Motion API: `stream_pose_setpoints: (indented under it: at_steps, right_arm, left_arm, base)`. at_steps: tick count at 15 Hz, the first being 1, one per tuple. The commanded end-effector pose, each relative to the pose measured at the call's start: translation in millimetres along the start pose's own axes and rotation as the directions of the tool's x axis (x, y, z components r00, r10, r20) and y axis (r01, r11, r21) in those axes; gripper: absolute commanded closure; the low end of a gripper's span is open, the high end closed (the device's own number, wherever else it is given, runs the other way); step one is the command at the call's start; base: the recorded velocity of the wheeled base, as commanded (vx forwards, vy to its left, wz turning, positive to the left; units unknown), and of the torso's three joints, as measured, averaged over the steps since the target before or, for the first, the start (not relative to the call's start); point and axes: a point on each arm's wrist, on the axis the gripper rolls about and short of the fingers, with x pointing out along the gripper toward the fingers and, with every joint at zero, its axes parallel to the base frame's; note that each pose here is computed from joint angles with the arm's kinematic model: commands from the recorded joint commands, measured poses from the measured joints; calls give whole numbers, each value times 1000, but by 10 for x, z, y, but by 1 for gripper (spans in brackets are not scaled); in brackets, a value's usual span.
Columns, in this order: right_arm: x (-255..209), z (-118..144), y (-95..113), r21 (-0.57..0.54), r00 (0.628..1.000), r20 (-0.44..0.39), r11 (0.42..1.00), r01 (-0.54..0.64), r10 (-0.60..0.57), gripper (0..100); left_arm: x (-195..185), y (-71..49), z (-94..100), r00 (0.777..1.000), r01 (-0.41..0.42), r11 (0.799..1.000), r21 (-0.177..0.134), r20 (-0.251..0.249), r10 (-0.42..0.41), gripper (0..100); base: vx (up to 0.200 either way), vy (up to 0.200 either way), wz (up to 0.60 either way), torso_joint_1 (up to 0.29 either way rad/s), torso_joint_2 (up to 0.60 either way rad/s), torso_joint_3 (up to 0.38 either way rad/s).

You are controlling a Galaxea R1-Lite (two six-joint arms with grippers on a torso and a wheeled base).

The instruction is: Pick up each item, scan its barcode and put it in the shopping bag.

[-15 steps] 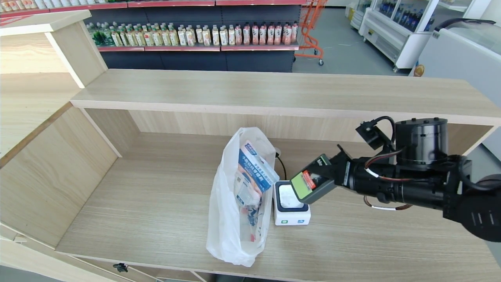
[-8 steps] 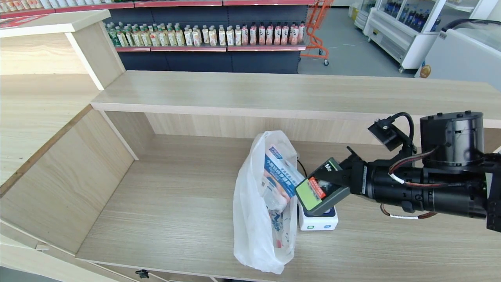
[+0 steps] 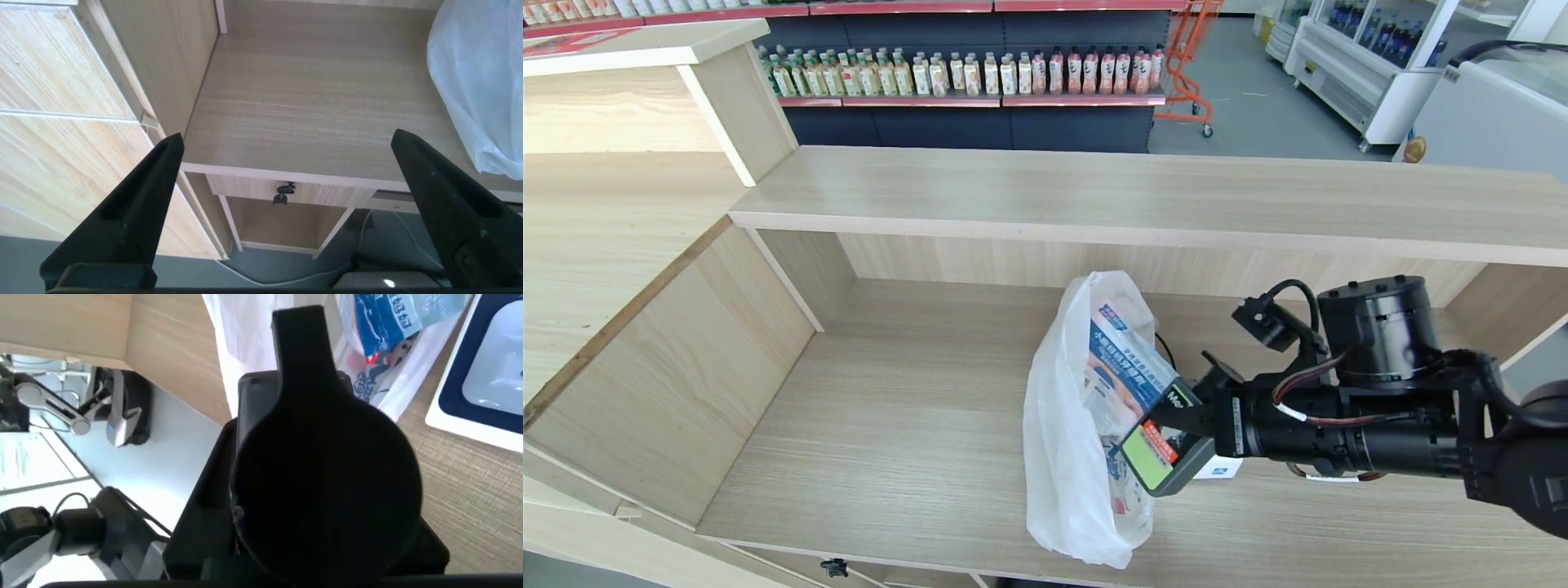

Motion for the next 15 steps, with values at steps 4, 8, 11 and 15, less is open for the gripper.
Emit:
stream_pose_setpoints:
  at_steps: [4,8,11,15]
  right_arm:
    - [486,-279,-207,-197,990,-115,979,53,-76,100]
    - [808,-349,-247,-315,996,-75,949,20,-45,100]
    - [1019,-356,-260,-398,995,-88,917,3,-42,100]
    - [1243,-266,-253,-475,999,-20,880,20,-34,100]
  left_arm:
    - [0,0,0,1000,-2,1000,0,0,2,0]
    - [0,0,0,1000,-2,1000,0,0,2,0]
    - [0,0,0,1000,-2,1000,0,0,2,0]
    - [0,0,0,1000,-2,1000,0,0,2,0]
  base:
    - [0,0,0,0,0,0]
    - [0,0,0,0,0,0]
    - [0,0,0,0,0,0]
    - [0,0,0,0,0,0]
